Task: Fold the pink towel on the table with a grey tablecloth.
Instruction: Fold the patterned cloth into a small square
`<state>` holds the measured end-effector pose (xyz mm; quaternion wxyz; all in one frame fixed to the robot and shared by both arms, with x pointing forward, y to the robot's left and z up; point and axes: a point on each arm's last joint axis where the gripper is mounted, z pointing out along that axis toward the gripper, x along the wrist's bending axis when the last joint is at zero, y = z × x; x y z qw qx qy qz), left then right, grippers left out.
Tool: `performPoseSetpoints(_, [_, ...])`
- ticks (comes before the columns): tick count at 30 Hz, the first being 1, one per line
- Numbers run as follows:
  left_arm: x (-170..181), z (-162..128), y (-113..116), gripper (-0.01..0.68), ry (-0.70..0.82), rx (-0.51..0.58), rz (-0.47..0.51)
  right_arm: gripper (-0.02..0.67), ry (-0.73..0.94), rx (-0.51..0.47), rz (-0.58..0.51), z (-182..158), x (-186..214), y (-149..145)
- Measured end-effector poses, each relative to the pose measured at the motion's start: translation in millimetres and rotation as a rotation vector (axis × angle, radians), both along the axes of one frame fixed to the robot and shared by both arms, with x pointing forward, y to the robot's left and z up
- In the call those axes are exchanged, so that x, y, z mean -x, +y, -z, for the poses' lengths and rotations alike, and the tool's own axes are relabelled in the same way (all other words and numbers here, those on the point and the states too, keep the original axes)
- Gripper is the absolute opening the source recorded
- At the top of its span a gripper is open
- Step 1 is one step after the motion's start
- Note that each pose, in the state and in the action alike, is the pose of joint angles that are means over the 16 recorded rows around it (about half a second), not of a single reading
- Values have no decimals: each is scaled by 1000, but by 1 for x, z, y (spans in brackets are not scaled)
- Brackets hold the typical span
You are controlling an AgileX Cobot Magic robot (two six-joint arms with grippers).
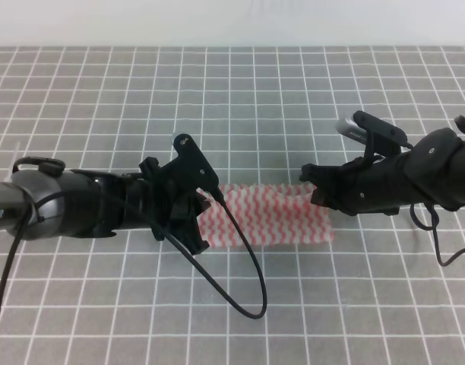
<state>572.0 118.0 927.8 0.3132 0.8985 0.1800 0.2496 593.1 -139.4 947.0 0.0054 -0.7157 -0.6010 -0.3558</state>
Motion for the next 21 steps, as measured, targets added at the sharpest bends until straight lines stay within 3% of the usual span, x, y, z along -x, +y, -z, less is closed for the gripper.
performPoseSetpoints(21, [-5, -3, -1, 0, -12, -1, -14, -2, -13, -6, 20, -1, -1, -1])
